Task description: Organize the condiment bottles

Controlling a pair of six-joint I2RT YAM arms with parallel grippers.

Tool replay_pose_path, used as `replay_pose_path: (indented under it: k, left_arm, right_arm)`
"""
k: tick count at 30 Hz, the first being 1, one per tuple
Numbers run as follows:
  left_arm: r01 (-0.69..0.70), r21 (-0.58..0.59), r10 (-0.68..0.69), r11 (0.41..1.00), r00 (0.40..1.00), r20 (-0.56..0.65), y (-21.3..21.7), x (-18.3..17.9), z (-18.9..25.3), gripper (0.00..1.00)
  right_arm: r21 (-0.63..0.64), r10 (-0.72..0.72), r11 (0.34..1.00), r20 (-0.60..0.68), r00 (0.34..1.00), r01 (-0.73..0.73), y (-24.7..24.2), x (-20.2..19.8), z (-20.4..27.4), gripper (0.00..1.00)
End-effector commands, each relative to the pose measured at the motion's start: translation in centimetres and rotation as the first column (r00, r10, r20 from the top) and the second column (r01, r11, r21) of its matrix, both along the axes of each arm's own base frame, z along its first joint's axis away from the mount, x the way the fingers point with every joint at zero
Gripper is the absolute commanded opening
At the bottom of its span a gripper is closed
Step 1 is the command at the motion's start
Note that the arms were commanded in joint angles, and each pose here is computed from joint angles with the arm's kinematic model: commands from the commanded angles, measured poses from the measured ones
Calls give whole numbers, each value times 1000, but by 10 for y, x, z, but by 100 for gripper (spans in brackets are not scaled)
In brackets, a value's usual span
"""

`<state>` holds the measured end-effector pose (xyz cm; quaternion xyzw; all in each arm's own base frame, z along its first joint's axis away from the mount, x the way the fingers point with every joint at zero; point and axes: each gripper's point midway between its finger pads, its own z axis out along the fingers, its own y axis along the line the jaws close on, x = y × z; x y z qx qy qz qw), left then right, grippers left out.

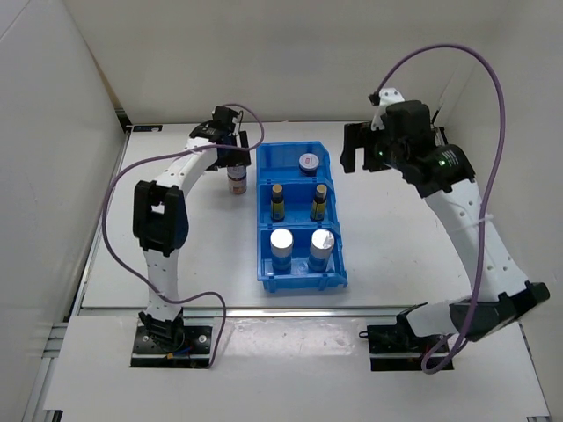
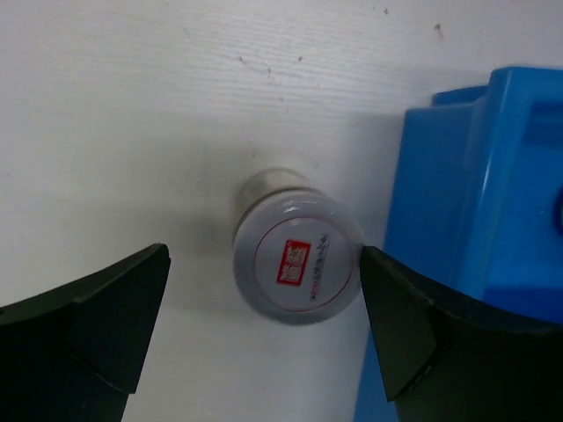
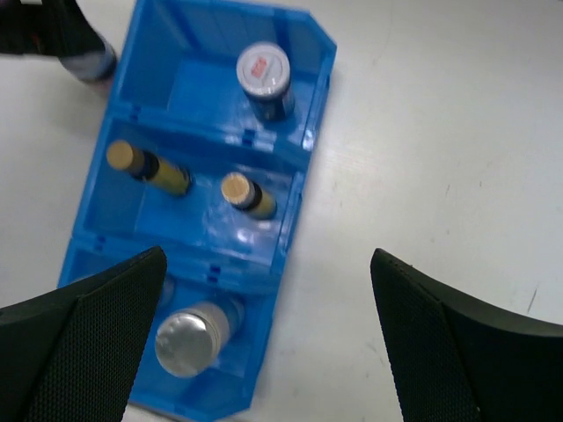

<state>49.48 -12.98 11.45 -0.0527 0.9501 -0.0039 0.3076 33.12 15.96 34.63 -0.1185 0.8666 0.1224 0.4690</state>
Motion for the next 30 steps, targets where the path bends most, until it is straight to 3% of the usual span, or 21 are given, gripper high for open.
replay_pose_path:
  k: [1,10,13,14,15,17,20,23,26,30]
  left_arm:
    - [0,-19,0,1000,1000,9,-3,7,4,99]
    - [-24,16,24,1000,999,-46,2,5,-33,97]
    - [-33,16,34,999,998,-45,7,4,-30,80]
    - [-33,13,34,999,999,-36,8,3,-25,66]
    - [-33,9,33,999,999,-25,7,3,-19,60]
    - [-33,-8,33,999,999,29,7,6,8,41]
    - [-67,6,66,998,991,114,11,9,55,27]
    - [-60,-19,63,998,973,221,3,11,120,24]
    - [36,-84,-6,996,942,335,-29,15,179,21]
    - [173,-162,-100,972,920,379,-68,24,200,20]
  right_arm:
    - [18,7,1000,-16,1000,-7,-11,-30,-1,100]
    - [-56,-31,998,-7,1000,30,-38,-53,-1,100]
    - [-57,-31,998,-10,999,30,-40,-58,-4,100]
    - [-57,-31,998,-10,999,30,-40,-58,-5,100]
    - [-56,-31,998,-7,1000,30,-41,-60,-5,100]
    - [-55,-31,998,-6,1000,30,-43,-64,-3,100]
    - [-38,-27,999,-3,1000,27,-43,-69,-2,100]
    - [-43,-27,999,-12,1000,26,-47,-77,-4,100]
    - [-27,-30,999,-28,999,29,-50,-89,-8,100]
    - [-19,-33,999,-58,998,32,-54,-102,-20,100]
